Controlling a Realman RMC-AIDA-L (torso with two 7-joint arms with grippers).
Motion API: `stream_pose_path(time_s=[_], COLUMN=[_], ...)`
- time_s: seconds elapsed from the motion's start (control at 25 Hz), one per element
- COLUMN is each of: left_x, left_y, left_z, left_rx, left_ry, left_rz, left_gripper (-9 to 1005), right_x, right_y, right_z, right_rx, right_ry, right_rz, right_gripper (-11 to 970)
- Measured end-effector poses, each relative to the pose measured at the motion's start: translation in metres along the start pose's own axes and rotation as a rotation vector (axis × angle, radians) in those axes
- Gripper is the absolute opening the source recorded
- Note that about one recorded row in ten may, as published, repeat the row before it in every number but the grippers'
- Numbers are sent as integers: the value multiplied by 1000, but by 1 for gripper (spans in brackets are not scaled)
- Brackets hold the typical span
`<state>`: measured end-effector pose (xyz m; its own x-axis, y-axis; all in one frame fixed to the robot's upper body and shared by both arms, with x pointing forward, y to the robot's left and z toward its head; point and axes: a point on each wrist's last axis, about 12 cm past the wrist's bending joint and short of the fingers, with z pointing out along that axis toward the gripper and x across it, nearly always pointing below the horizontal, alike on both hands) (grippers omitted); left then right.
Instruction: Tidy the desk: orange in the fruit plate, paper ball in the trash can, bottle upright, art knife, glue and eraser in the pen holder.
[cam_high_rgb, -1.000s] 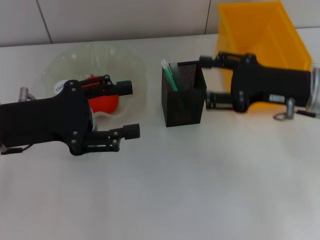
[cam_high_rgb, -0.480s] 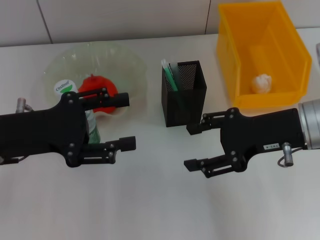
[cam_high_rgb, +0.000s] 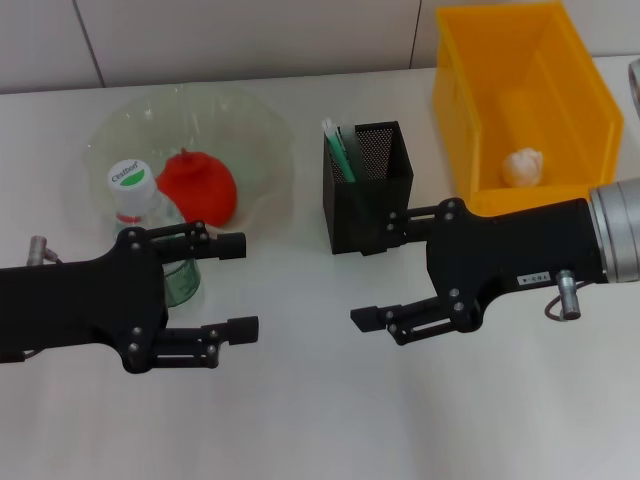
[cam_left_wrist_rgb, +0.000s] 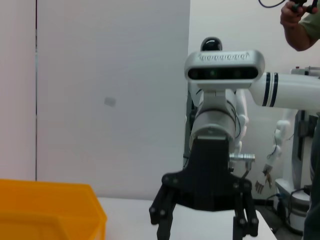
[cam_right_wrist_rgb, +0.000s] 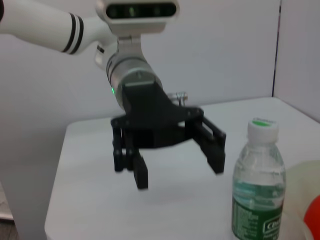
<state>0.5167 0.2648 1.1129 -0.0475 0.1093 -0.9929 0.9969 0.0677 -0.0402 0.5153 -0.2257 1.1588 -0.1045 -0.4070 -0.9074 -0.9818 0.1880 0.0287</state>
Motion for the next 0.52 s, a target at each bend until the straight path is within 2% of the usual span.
stream_pose_path(time_s=[0.52], left_x=[2], left_y=[2], left_z=[0], left_rx=[-20], left_ry=[19], left_rz=[-2], left_gripper=[786], right_x=[-3], right_y=[0], right_z=[7], right_rx=[-16], right_ry=[-4], right_rz=[-6], right_gripper=[768])
